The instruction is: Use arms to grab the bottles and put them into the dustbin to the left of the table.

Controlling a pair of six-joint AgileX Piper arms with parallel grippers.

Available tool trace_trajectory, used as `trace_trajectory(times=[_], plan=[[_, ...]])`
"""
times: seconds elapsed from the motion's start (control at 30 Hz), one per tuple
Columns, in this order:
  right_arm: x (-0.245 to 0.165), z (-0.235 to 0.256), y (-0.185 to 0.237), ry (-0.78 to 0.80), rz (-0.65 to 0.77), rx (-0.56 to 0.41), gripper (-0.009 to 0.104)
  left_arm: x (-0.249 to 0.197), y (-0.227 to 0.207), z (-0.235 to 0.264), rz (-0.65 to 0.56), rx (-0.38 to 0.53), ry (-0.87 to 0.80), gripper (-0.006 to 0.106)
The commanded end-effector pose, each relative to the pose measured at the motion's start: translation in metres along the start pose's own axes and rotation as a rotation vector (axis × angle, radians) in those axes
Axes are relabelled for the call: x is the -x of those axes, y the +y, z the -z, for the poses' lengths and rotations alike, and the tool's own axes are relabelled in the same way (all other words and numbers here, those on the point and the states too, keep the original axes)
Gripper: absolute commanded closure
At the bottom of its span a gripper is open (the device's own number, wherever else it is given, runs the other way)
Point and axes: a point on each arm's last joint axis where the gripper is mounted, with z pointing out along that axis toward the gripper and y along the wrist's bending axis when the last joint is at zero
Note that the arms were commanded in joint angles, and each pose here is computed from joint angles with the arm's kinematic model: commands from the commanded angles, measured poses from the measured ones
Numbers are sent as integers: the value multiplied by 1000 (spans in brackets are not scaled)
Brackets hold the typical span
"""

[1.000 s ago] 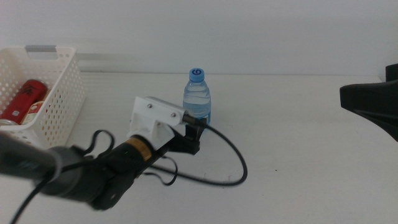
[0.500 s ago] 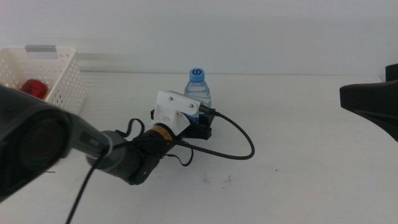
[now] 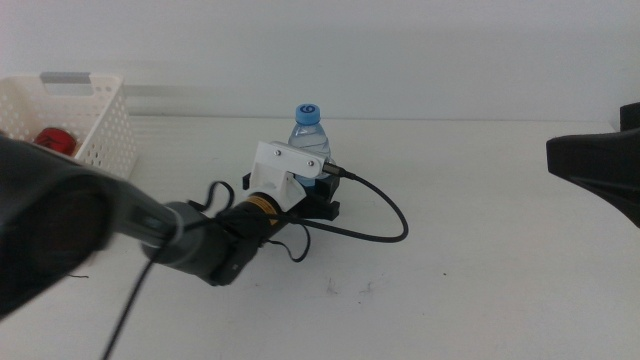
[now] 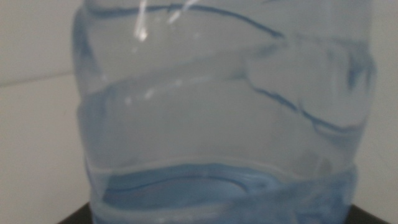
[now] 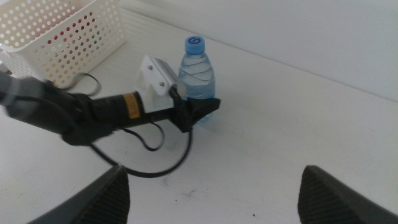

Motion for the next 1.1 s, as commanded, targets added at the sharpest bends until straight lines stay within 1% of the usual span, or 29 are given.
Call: trace_trajectory(times=[0.0, 0.03, 0.1, 0.17, 0.2, 0.33, 0.37, 0.4, 0.43, 0.47, 0.53, 0.57, 0.63, 0.7, 0.77, 0.83, 0.97, 1.07], plan=[[3, 3, -1, -16, 4, -8, 8, 39, -5, 22, -3, -12, -45, 81], [3, 3, -1, -16, 4, -8, 8, 47, -8, 30, 25, -3, -4, 88], [3, 3, -1, -16, 4, -8, 8, 70, -10, 53, 112, 51, 153, 103], [3, 3, -1, -16, 4, -8, 8, 93, -11, 79, 161, 127, 321, 102], [3, 3, -1, -16, 4, -8, 8, 105, -10, 90, 159, 159, 379, 102], [3, 3, -1, -16, 4, -8, 8, 150, 4, 115, 39, 217, 524, 102], [3, 3, -1, -16, 4, -8, 8, 160, 9, 120, 23, 213, 571, 102], [3, 3, -1, -16, 4, -8, 8, 172, 15, 124, 8, 190, 618, 102], [3, 3, -1, -16, 4, -8, 8, 181, 21, 127, 18, 173, 648, 102], [3, 3, -1, -16, 4, -8, 8, 192, 30, 131, -8, 141, 685, 102], [3, 3, -1, -16, 4, -8, 8, 208, 51, 140, 7, 138, 750, 102], [3, 3, -1, -16, 4, -8, 8, 217, 65, 145, 20, 162, 766, 102], [3, 3, -1, -16, 4, -8, 8, 233, 97, 157, 44, 244, 770, 102], [3, 3, -1, -16, 4, -8, 8, 245, 127, 168, 91, 317, 735, 102], [3, 3, -1, -16, 4, -8, 8, 249, 152, 175, 126, 352, 694, 102], [3, 3, -1, -16, 4, -8, 8, 247, 178, 181, 165, 390, 666, 102], [3, 3, -1, -16, 4, -8, 8, 227, 218, 187, 231, 450, 683, 102], [3, 3, -1, -16, 4, -8, 8, 210, 241, 184, 246, 473, 699, 102]])
